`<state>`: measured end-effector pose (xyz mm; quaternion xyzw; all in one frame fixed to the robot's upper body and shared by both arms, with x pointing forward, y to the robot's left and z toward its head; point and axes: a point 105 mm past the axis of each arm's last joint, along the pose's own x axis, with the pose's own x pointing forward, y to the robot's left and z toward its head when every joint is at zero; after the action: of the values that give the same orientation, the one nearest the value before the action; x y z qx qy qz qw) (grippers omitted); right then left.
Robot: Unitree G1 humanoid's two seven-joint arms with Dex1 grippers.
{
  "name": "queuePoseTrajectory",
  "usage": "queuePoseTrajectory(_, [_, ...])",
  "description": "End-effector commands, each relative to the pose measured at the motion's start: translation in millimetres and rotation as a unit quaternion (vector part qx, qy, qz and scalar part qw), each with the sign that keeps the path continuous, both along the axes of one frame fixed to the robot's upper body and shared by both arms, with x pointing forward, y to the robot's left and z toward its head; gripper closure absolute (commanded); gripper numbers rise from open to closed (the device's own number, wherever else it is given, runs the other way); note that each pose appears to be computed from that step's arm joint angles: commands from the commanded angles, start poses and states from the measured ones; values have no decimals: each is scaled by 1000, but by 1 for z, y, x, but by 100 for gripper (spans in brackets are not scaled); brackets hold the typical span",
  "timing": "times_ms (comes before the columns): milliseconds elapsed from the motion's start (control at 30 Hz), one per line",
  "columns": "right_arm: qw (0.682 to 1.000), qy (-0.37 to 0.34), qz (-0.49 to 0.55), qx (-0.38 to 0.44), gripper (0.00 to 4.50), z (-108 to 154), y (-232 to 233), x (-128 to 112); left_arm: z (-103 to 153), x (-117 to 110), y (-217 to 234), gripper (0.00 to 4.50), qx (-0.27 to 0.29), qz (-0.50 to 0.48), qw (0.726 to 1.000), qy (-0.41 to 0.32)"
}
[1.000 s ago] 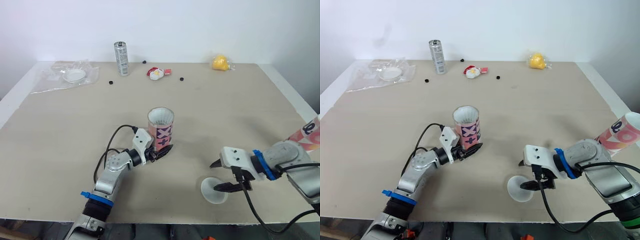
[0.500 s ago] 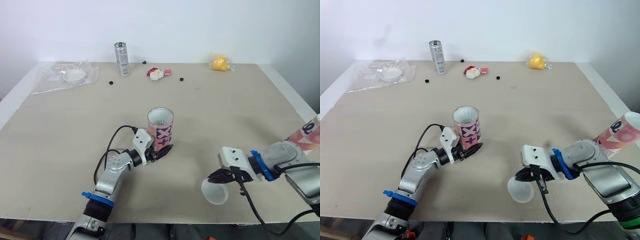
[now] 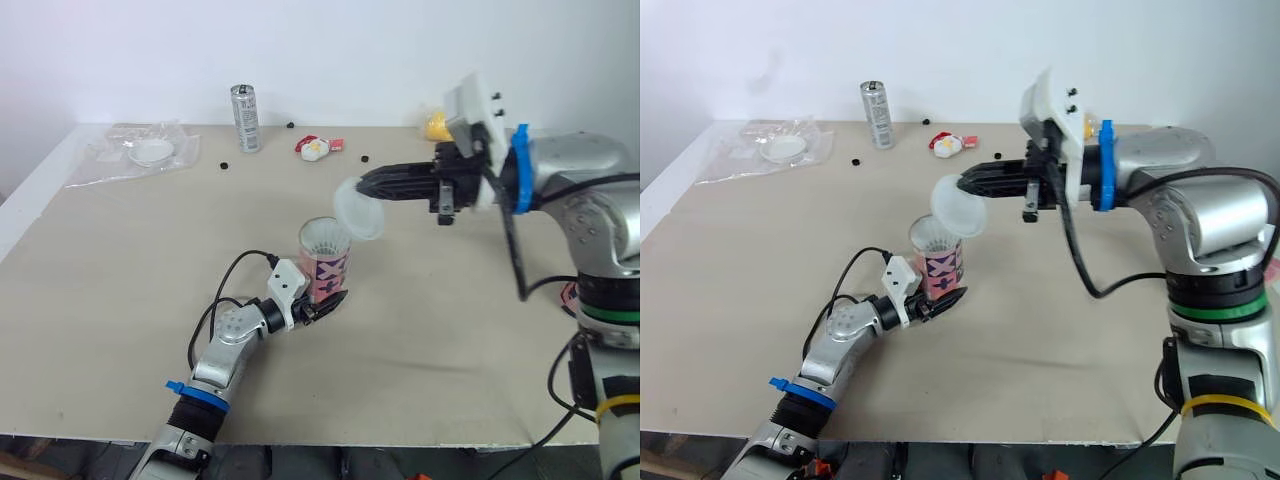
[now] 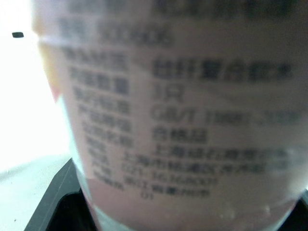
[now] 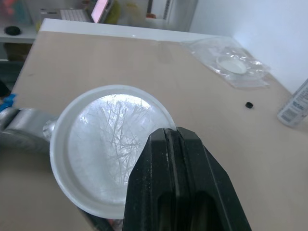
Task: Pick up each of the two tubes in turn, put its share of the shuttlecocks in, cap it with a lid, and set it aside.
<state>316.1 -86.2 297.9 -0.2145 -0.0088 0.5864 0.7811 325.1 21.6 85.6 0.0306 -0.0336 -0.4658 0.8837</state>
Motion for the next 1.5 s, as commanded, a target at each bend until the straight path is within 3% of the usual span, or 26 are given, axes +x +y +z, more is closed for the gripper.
queuePoseTrajectory(33, [1000,-20,-17,-7,446,9,4,9,-36,-8,0,145,37,-4,998,52])
queuePoseTrajectory(800, [995,-20,28,-91,446,-27,21,13,-39,-10,0,145,35,-2,998,58])
queuePoseTrajectory(1300, [994,-32,31,-98,446,-31,23,15,-38,-12,0,145,36,-4,998,59])
queuePoseTrajectory(1500, [988,-69,31,-137,446,-37,18,18,-39,-13,0,145,36,-5,998,60])
